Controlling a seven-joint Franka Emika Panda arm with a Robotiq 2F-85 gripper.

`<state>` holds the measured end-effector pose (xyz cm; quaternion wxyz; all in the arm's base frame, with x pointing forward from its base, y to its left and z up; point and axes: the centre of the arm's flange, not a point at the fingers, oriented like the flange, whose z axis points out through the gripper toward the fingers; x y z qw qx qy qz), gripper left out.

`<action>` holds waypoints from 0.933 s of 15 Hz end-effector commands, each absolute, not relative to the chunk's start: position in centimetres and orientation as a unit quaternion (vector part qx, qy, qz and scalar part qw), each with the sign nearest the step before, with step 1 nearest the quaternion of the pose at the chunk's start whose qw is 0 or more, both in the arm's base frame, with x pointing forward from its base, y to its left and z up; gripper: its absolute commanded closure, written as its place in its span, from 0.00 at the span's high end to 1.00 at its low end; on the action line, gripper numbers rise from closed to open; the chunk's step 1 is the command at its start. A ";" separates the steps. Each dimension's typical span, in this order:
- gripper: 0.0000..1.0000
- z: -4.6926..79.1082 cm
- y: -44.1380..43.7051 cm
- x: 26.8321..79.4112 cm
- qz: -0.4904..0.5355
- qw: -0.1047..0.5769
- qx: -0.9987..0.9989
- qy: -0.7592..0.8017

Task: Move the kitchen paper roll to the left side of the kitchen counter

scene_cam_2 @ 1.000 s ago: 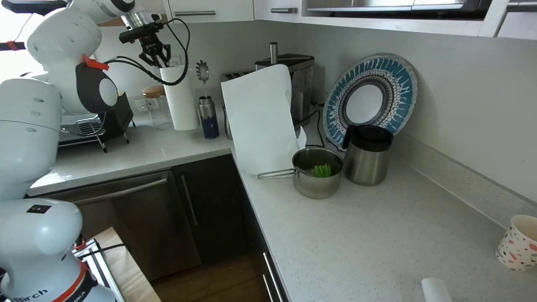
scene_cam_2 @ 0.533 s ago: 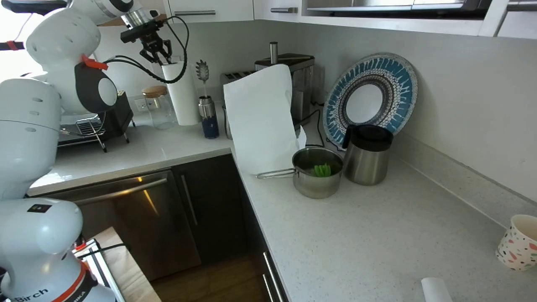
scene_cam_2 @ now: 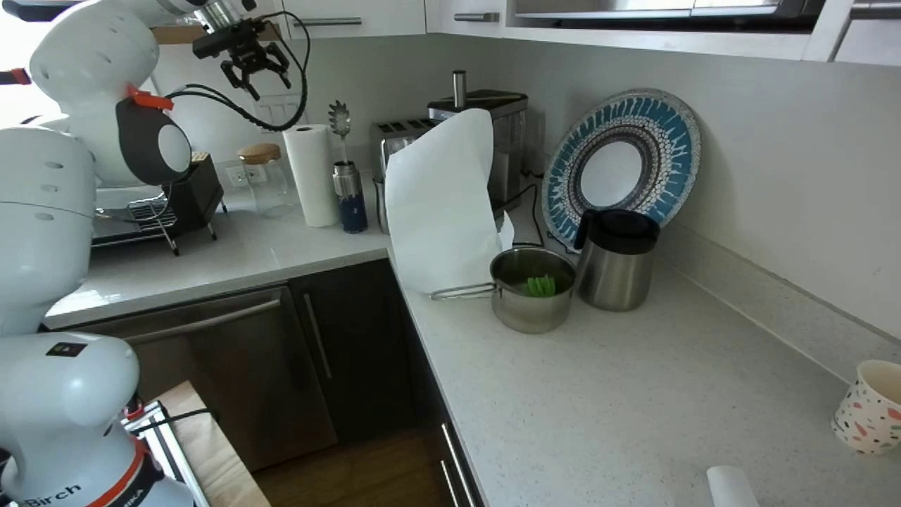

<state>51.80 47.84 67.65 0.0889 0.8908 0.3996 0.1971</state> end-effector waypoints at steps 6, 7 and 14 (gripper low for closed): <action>0.99 72.0 37.4 43.9 0.066 0.044 0.961 0.265; 1.00 72.7 35.7 43.1 0.057 0.043 0.966 0.248; 1.00 79.5 33.3 43.3 0.055 0.027 0.969 0.238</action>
